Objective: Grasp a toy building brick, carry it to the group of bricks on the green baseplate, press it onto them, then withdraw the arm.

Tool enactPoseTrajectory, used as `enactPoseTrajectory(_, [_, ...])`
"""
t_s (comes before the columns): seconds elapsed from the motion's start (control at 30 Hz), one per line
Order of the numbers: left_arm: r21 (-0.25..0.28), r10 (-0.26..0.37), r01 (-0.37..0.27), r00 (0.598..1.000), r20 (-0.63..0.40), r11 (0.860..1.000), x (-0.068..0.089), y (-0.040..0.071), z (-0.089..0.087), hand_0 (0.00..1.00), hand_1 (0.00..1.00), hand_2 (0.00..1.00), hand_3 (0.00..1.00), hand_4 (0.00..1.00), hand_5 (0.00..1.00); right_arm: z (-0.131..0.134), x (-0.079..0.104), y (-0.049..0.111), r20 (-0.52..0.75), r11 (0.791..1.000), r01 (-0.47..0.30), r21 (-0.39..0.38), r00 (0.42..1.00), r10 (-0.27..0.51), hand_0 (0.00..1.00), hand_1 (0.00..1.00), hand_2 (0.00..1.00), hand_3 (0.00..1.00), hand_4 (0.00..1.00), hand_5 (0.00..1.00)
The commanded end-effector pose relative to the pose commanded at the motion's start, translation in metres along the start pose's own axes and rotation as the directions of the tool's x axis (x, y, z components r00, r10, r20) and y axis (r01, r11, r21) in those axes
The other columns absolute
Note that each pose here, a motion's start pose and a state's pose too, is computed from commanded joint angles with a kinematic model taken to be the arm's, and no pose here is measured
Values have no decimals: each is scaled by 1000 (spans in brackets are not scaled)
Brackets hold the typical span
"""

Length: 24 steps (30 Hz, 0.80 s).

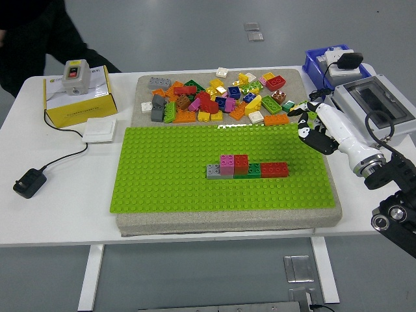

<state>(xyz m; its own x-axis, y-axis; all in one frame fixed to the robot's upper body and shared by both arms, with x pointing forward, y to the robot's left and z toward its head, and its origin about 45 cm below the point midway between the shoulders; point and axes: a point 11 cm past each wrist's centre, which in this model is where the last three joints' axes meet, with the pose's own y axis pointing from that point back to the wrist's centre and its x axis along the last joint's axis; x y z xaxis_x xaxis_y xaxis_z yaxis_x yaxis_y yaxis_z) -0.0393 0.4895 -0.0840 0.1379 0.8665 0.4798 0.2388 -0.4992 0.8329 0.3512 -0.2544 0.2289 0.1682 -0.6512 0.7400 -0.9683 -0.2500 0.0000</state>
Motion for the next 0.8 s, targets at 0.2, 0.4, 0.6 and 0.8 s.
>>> enactPoseTrajectory(0.2, [3,-2,2,1000,2,1000,-1,0,-1,672,644,470,623,81,652,0,27,0,190,992,-124,13,974,120,241,398,705,689,209,433])
enactPoseTrajectory(0.4, [7,-2,2,1000,2,1000,-1,0,-2,672,644,470,623,83,652,1,50,-1,320,979,-205,10,928,191,317,533,709,688,290,407])
enactPoseTrajectory(0.6, [8,-15,15,1000,-7,1000,-7,0,-2,674,646,476,624,81,650,-12,39,-2,298,986,-165,30,943,149,337,525,713,681,382,461])
enactPoseTrajectory(0.8, [7,-20,20,1000,-9,1000,-10,1,0,673,647,476,624,82,651,-34,7,-2,122,998,2,62,993,-9,335,520,714,679,406,484])
